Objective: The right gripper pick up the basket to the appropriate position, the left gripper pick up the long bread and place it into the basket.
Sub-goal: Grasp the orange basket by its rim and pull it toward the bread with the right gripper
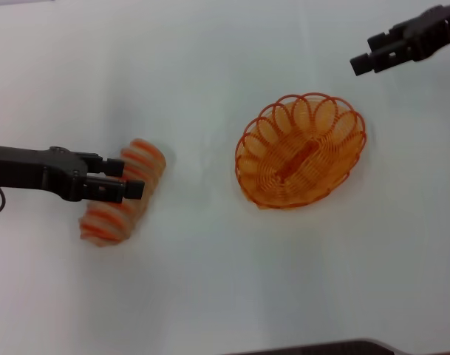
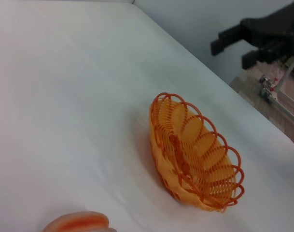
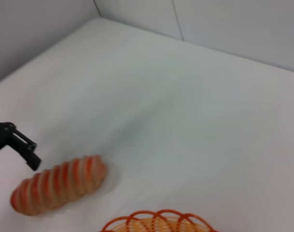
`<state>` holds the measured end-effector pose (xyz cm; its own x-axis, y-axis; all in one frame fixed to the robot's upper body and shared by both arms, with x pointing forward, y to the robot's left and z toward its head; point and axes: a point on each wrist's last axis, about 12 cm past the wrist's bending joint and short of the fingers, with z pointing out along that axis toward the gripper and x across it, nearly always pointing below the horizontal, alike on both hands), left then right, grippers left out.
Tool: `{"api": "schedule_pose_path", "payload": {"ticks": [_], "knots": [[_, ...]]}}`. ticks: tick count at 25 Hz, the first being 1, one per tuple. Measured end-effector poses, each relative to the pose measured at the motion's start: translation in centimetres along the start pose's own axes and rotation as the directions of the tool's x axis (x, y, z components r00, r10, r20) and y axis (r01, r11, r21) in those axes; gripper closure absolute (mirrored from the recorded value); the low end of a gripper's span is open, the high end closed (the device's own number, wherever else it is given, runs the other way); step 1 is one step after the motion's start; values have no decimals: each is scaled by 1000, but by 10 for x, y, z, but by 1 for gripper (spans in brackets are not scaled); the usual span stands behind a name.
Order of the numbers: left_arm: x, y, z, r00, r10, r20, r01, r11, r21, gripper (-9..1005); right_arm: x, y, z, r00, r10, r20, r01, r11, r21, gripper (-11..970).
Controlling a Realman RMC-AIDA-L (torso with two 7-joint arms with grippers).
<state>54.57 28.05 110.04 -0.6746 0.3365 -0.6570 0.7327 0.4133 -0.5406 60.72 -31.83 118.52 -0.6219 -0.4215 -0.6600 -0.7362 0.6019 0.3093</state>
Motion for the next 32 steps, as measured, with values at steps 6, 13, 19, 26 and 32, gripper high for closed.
{"api": "schedule_pose_path", "payload": {"ticks": [6,13,19,26,32], "knots": [[-1,-1,0,1000,-18,-2,18,1000,6,185,-27,-2,24,994,-3,-112,15,994,111,200],[0,-2,-2,1000,-23,-3,23,1000,17,185,-25,0,52,987,18,-160,3,991,133,201],[1,-2,-2,1000,-24,-4,24,1000,16,185,-13,-1,64,978,41,-203,-14,991,133,203],[0,-2,2,1000,-25,-5,25,999,21,185,1,-3,72,958,52,-281,0,983,182,204],[0,-2,2,1000,-26,-4,26,999,22,185,4,0,82,959,43,-281,10,983,185,242]]}}
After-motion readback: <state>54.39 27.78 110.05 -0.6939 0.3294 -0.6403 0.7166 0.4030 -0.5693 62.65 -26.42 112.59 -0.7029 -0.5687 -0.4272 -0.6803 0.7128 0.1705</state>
